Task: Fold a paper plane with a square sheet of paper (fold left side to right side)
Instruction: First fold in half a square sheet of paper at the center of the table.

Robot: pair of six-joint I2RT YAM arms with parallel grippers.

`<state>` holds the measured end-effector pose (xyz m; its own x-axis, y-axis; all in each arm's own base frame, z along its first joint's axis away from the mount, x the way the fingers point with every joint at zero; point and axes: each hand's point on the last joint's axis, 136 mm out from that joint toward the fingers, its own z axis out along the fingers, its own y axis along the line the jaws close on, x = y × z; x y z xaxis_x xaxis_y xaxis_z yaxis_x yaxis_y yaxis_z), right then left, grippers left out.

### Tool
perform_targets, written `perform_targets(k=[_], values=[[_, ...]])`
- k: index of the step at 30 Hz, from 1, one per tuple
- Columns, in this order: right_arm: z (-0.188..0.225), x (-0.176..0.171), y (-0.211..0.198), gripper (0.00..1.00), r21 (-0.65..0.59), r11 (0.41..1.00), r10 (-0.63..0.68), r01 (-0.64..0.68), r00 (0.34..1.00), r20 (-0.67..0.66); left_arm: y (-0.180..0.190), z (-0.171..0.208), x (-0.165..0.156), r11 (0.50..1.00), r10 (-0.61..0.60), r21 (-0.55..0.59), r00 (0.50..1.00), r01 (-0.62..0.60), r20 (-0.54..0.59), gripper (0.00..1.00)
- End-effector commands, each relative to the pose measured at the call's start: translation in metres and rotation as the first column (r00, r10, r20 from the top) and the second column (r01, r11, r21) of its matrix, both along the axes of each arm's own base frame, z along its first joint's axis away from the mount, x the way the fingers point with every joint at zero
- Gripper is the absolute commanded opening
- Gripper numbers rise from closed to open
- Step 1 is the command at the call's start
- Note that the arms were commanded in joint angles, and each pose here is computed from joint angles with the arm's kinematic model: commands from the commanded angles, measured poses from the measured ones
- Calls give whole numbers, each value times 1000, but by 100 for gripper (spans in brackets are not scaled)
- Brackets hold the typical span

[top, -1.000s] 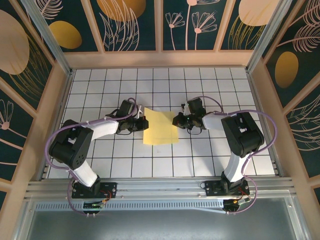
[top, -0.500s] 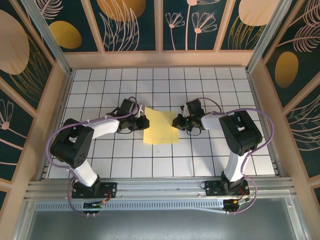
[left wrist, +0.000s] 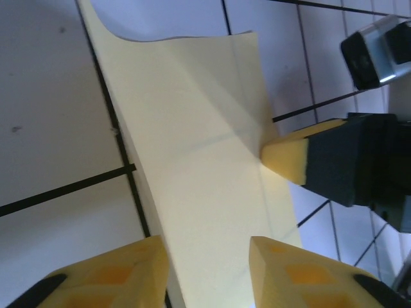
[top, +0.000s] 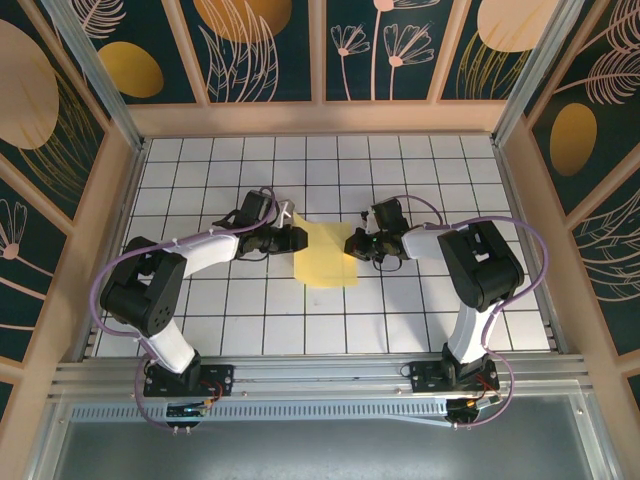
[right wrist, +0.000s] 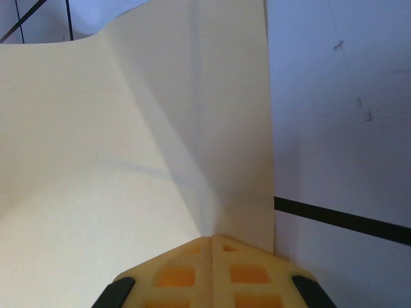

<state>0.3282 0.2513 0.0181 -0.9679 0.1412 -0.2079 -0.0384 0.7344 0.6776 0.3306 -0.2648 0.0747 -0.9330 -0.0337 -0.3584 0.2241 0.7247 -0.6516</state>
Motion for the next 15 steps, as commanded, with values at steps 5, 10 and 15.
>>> perform_targets(k=[5,10,15], values=[[-13,-6,-5,2,-46,999,-7,7,1000,-11,-28,28,0,991,-82,-105,996,86,41,47],[-10,-7,-3,2,-27,1000,-10,10,1000,-4,-43,23,7,988,-107,-105,993,110,41,54],[-3,-6,0,2,9,1000,-15,15,1000,7,-50,16,7,987,-118,-103,993,121,30,57]])
